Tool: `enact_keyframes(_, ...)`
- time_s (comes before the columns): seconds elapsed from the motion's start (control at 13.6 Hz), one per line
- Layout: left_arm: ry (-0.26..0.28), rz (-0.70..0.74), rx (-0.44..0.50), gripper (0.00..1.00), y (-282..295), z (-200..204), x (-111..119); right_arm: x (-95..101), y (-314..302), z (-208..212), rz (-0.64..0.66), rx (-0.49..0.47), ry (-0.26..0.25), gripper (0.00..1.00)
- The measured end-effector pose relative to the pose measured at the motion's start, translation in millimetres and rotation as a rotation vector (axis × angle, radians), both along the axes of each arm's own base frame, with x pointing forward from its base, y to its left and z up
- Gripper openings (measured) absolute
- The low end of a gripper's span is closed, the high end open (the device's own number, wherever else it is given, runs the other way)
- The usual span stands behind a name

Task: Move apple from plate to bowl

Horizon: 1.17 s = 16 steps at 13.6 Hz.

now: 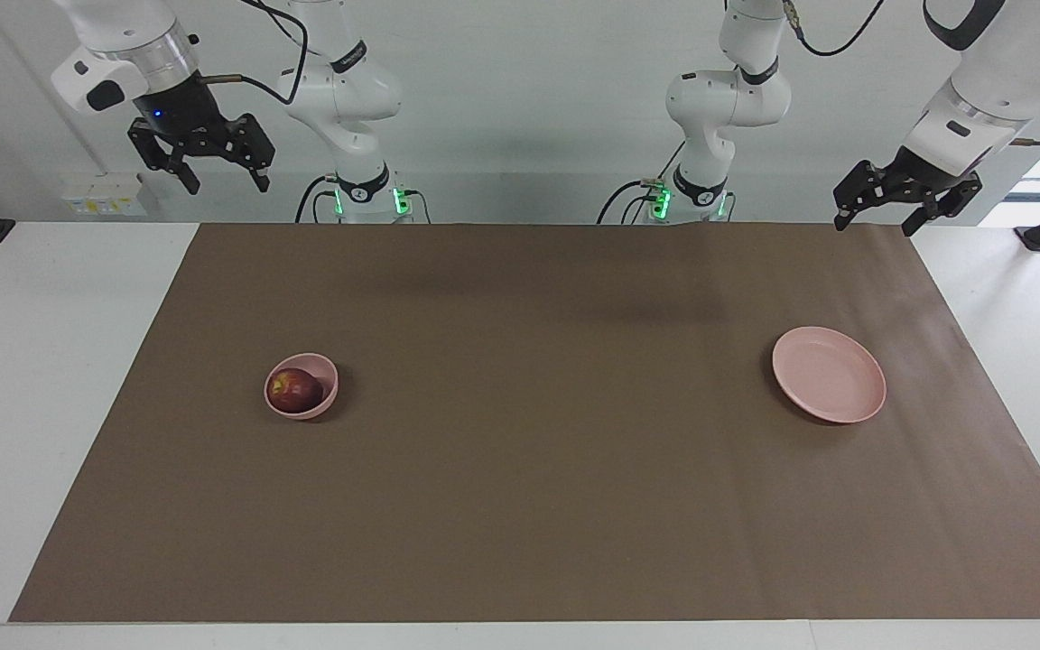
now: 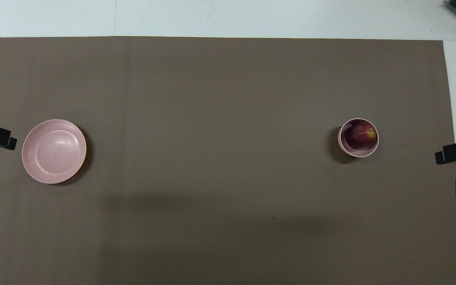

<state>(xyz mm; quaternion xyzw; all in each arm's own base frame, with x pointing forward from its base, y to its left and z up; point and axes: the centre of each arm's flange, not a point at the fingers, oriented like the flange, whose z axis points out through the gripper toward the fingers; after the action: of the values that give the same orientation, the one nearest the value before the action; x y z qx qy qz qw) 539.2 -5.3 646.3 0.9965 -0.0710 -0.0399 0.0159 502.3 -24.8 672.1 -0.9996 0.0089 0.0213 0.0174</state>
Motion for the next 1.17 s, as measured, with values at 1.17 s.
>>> enact_keyframes(1.17,-0.013,0.006,-0.001,1.00,3.2,7.0,-2.3,3.3,7.6,1.8,0.038,-0.048,-0.025,1.00)
